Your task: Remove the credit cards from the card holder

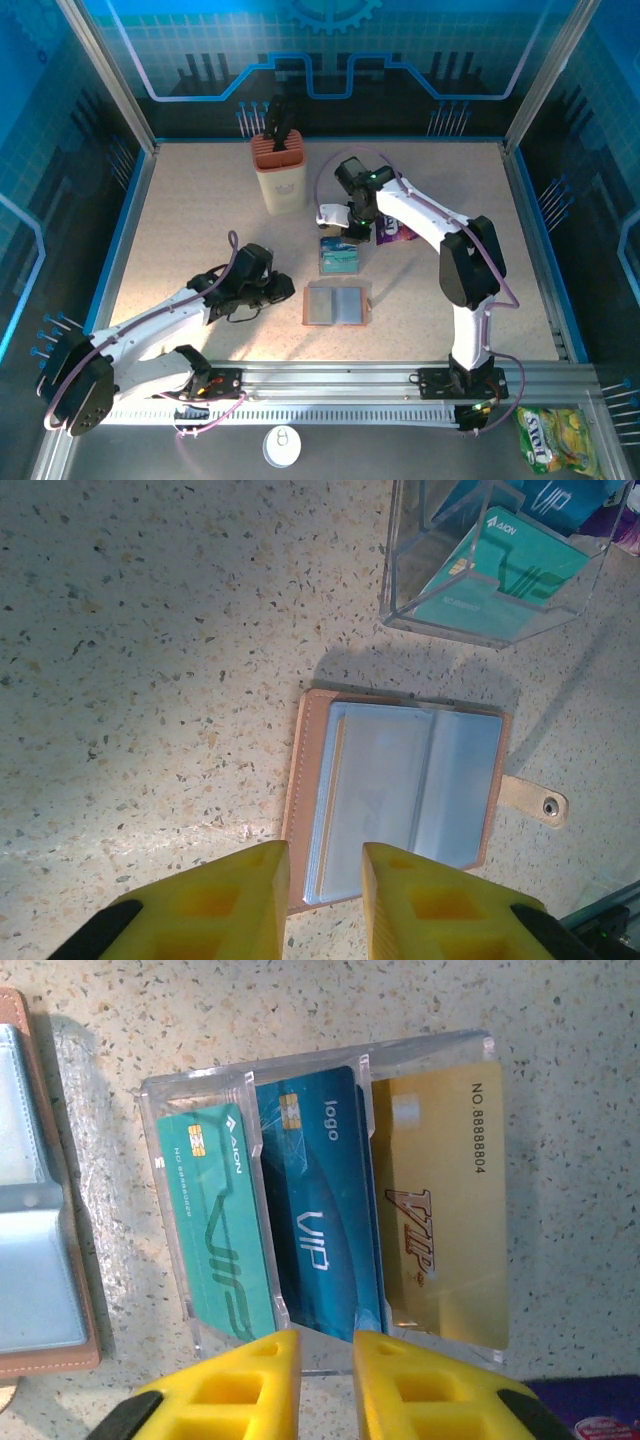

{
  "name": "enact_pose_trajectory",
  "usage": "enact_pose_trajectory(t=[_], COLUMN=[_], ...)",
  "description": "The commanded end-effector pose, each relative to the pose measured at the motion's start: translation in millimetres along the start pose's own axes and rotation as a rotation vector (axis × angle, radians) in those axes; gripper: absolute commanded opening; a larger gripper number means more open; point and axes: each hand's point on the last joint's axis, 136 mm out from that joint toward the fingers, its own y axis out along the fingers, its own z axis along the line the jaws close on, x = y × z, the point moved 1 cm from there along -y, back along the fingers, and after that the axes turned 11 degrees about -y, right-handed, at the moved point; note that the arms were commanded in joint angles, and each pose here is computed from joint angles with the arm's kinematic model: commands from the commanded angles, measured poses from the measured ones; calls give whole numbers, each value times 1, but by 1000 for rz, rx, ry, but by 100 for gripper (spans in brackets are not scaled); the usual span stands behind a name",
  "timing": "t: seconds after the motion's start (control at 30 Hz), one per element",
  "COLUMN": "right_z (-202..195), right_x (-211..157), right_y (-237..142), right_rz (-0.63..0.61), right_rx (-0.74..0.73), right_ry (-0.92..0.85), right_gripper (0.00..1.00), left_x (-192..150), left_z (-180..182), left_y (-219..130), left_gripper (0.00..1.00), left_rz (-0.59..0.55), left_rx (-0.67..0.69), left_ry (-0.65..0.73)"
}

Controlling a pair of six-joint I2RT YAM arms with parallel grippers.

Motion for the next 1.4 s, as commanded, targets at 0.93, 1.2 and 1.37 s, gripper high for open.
enact_pose_trajectory(t=[0.93, 1.2, 1.37], right_z=[88, 110, 118], right_x=[39, 34, 36], right_y=[-45, -32, -23], right_rz=[-450, -500, -481], right_rx=[-140, -72, -10], right_ry=[841, 980, 1033], right_gripper=[26, 26, 26], left_x=[-39, -50, -51], left_z=[-3, 12, 19], left_y=[64, 69, 64], left_gripper=[0, 0, 0], left_rz=[186, 194, 186], left_rx=[26, 84, 99], left_ry=[-21, -26, -29])
